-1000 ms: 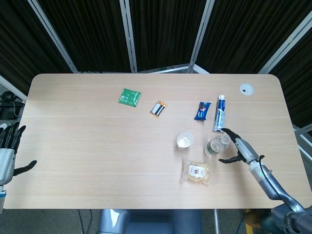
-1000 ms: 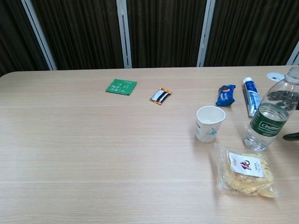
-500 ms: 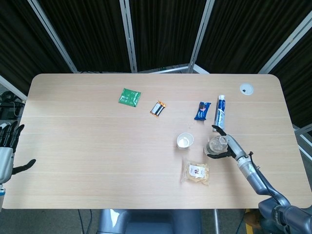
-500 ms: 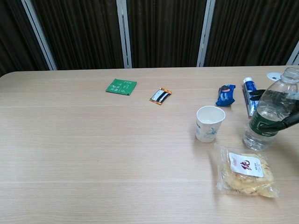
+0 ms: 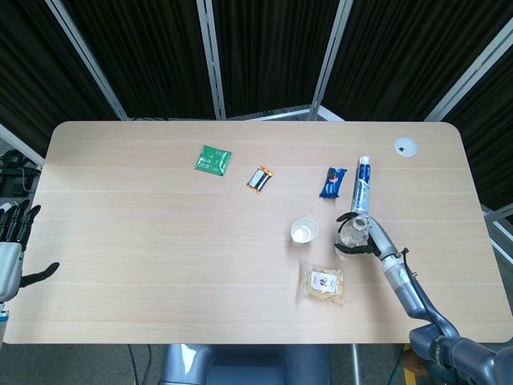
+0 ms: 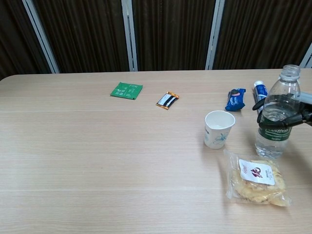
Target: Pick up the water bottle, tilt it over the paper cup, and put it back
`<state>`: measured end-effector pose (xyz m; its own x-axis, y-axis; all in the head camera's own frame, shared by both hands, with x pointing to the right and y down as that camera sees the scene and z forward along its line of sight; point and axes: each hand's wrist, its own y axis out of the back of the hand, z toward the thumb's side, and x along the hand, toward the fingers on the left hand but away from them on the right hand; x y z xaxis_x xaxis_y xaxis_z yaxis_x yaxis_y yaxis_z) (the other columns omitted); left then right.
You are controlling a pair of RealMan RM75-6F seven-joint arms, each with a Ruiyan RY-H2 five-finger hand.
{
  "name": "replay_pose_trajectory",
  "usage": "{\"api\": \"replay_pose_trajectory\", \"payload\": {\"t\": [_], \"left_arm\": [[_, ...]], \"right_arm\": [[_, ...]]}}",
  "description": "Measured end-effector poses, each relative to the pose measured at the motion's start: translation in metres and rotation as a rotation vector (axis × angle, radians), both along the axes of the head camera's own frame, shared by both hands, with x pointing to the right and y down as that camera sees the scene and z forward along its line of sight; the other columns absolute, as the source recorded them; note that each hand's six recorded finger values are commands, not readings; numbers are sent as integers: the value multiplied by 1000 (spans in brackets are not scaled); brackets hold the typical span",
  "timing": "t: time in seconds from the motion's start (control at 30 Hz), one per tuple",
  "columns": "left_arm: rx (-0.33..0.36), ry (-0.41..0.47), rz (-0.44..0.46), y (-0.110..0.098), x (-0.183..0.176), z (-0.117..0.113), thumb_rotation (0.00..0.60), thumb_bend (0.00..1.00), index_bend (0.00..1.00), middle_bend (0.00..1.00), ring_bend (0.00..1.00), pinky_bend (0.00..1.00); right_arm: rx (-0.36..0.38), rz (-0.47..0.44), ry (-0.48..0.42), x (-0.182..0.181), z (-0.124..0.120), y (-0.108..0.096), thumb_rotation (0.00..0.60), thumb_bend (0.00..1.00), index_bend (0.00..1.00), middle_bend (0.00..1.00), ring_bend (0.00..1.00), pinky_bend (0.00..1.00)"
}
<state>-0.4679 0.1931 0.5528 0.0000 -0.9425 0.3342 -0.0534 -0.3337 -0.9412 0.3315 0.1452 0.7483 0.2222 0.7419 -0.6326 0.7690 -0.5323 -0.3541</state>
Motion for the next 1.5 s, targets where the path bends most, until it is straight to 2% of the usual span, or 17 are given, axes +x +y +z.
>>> {"api": "replay_pose_trajectory", "payload": {"t": [0.23, 0.3, 0.5, 0.6, 0.83, 1.03, 1.23, 1.5], "left_arm": [[-3, 9, -2, 0, 0, 0, 600, 0, 0, 0, 0, 0], [-2, 12, -4, -1, -1, -1, 600, 0, 0, 0, 0, 0], [3, 20, -4, -1, -1, -4, 600, 0, 0, 0, 0, 0], [1, 22, -2, -1, -1, -4, 600, 0, 0, 0, 0, 0], [8, 26, 0, -1, -1, -6, 600, 0, 0, 0, 0, 0], [13, 28, -5, -2, -3, -8, 600, 0, 0, 0, 0, 0], [14, 30, -6, -1, -4, -10, 600, 0, 0, 0, 0, 0], [14, 38, -8, -1, -5, -11, 600, 0, 0, 0, 0, 0]], "right_arm": [[51, 39, 17, 0, -4, -5, 600, 358, 419, 614, 537, 510], [72, 27, 28, 0, -7, -7, 600, 372, 425, 616, 539, 514], [200, -57, 116, -1, -25, -21, 600, 421, 449, 616, 538, 514], [285, -136, 204, -4, -35, -30, 600, 458, 440, 616, 539, 513], [496, -379, 494, -23, -52, -51, 600, 484, 437, 616, 539, 514], [603, -548, 691, -44, -55, -64, 600, 484, 439, 616, 539, 515], [645, -664, 839, -55, -51, -70, 600, 484, 440, 616, 540, 515], [606, -698, 919, -52, -38, -70, 600, 484, 441, 617, 541, 515]]}}
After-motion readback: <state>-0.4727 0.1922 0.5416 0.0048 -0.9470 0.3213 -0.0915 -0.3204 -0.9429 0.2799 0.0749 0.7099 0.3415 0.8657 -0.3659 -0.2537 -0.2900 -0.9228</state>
